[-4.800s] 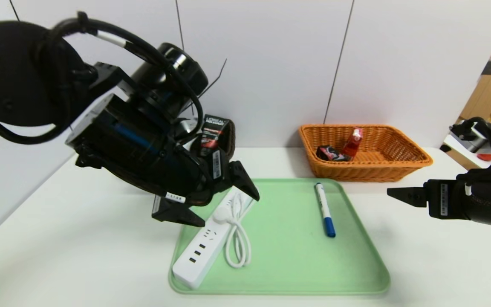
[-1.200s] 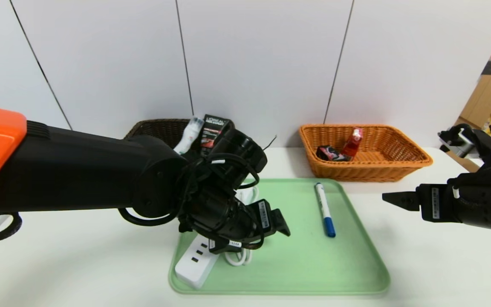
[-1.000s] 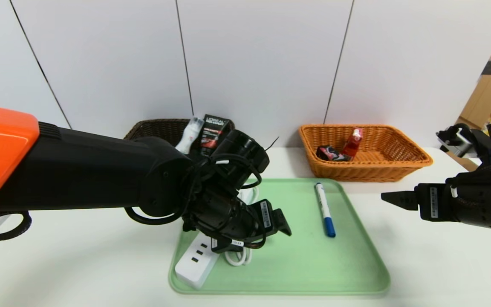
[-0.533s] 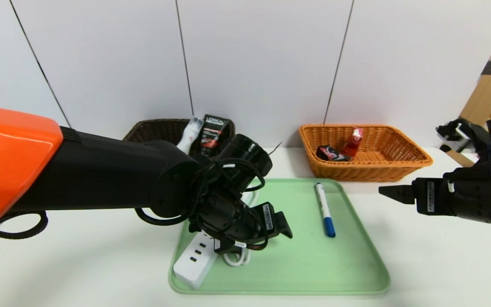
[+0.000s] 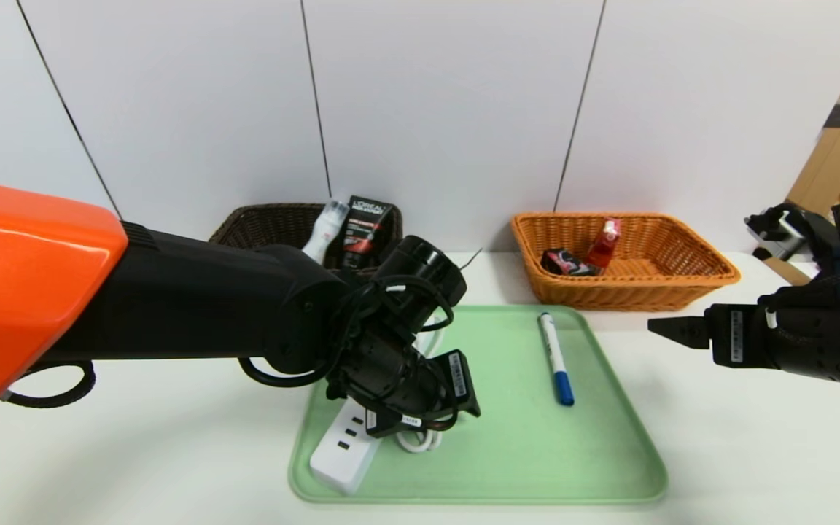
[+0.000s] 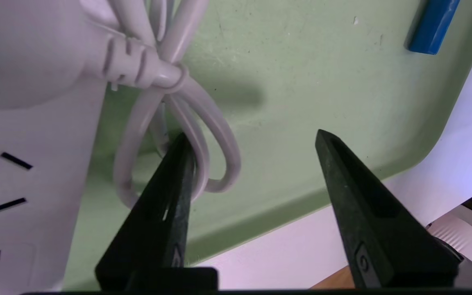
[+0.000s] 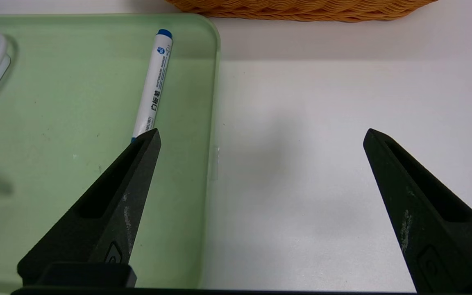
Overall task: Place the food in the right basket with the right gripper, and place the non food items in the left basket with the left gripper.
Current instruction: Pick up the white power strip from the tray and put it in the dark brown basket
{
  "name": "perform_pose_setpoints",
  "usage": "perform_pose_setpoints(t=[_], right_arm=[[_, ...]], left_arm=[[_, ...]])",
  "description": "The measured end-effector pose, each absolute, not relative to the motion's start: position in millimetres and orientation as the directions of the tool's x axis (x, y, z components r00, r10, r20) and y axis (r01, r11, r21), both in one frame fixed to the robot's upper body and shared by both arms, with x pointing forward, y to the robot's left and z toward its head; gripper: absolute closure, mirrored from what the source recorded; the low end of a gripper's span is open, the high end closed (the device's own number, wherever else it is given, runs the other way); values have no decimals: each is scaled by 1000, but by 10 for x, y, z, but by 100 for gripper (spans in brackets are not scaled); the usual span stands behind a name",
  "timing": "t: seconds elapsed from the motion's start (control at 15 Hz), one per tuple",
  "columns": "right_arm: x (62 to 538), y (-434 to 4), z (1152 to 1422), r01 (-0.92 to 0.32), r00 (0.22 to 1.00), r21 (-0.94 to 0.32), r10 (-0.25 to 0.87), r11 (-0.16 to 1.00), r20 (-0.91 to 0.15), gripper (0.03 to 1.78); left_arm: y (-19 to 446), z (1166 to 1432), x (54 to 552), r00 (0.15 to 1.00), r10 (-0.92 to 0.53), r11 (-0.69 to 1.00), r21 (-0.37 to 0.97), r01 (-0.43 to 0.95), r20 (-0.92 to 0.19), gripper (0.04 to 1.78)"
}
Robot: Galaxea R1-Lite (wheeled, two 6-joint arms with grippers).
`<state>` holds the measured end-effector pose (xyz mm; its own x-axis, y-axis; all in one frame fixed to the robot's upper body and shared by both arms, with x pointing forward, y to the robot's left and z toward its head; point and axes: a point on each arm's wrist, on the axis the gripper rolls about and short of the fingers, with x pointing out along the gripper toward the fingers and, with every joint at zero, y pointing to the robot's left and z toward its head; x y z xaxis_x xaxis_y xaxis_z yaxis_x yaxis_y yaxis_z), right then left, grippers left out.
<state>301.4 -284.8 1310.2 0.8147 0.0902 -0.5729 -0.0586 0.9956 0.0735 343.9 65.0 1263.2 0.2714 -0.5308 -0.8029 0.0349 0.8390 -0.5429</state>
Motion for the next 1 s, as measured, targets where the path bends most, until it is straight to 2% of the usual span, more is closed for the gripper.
perform_pose_setpoints(t=[0.13,0.2,0.27,0.73,1.0], right_arm=[[3009,-2850,13108,-60,816,74,91,996,-571,10],[3006,-2850,13111,-60,817,73,91,996,-570,10],[3002,-2850,13110,-60,817,73,92,995,-570,10],[2962,-2839,13124,-71,820,75,101,995,-563,10],[2950,-2841,13138,-71,824,76,101,995,-558,10]], left_arm=[[646,12622,3442,270,-529,839,-543,30,-804,104],[643,12613,3445,268,-529,840,-543,27,-805,130],[641,12608,3449,266,-531,838,-545,26,-804,177],[707,12589,3478,275,-539,829,-559,9,-796,177],[847,12912,3438,325,-593,785,-619,29,-737,177]])
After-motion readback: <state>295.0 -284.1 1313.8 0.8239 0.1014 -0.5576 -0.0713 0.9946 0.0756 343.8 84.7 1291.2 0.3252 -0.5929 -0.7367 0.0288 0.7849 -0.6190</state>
